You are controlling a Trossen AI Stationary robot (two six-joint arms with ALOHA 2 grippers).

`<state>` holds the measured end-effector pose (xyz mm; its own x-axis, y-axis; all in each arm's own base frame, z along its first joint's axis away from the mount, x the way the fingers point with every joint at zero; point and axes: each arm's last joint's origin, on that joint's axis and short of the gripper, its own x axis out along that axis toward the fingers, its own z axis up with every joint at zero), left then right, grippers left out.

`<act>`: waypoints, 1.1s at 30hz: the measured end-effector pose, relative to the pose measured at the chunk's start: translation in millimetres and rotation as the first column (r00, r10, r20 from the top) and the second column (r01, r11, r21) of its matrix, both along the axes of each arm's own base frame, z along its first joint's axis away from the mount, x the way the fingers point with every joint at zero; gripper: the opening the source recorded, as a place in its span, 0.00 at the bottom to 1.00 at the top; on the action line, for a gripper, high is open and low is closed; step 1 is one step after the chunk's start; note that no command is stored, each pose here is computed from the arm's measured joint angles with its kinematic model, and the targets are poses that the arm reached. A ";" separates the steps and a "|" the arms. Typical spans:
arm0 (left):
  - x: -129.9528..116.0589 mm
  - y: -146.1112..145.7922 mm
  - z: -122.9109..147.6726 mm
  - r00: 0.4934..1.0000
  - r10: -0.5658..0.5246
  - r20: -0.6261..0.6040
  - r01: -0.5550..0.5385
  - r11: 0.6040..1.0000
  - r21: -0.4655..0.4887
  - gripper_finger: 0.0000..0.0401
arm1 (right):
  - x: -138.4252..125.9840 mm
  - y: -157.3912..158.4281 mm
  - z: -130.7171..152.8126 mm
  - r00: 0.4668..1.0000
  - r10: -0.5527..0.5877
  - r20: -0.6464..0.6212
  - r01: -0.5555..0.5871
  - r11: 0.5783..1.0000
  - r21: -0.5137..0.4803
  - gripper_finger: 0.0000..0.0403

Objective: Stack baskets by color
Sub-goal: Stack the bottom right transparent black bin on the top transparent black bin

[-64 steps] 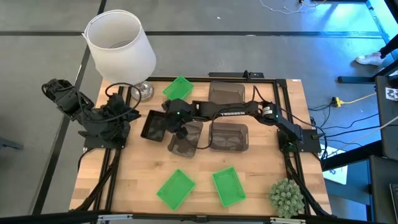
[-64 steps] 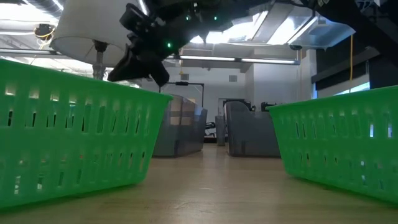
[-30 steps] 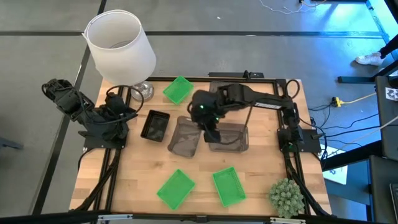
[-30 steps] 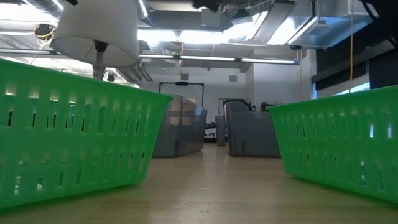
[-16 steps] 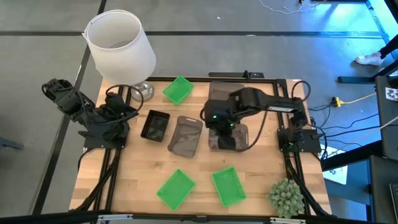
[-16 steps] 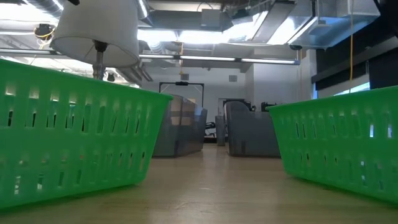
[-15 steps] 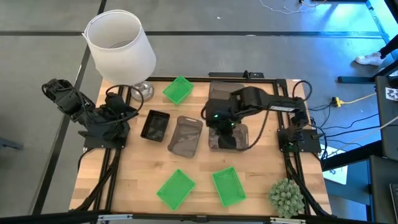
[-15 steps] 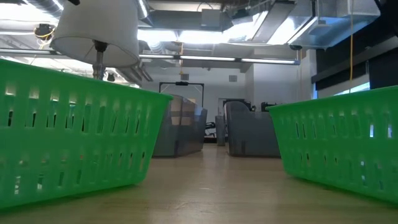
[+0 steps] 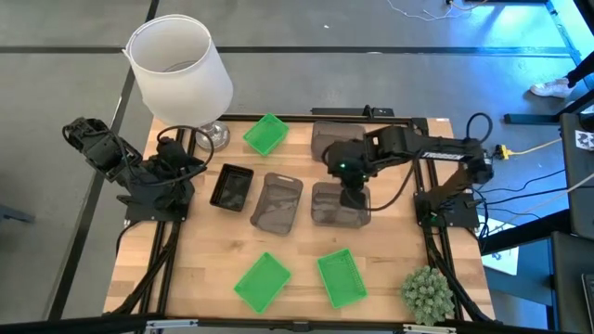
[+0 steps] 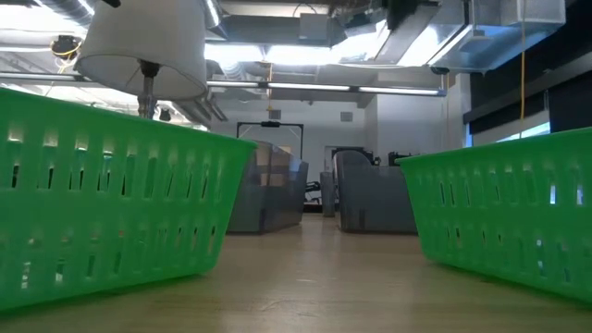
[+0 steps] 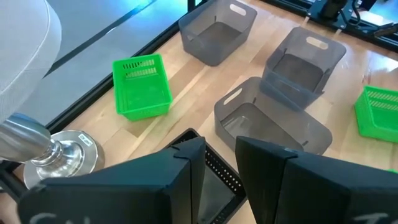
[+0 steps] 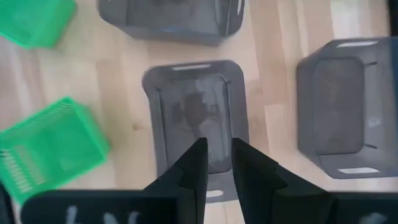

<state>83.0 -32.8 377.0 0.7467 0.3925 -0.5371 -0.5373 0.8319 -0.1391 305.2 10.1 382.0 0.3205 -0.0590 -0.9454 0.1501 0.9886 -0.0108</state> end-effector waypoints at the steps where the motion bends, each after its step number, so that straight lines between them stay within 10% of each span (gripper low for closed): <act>1: 0.0 0.0 0.0 1.000 0.000 0.000 0.000 1.000 0.000 0.21 | -1.5 -3.3 -9.3 1.000 -0.001 -0.006 0.001 1.000 0.000 0.18; 16: 0.0 1.1 0.9 0.999 0.026 0.022 -0.027 0.999 0.034 0.21 | -34.3 -51.8 -114.9 0.989 -0.046 -0.139 0.045 0.999 -0.013 0.18; 33: 1.1 4.9 1.6 0.994 0.097 0.053 -0.099 0.995 0.034 0.21 | -40.3 -74.6 -157.3 0.992 0.085 -0.094 -0.080 0.996 0.048 0.18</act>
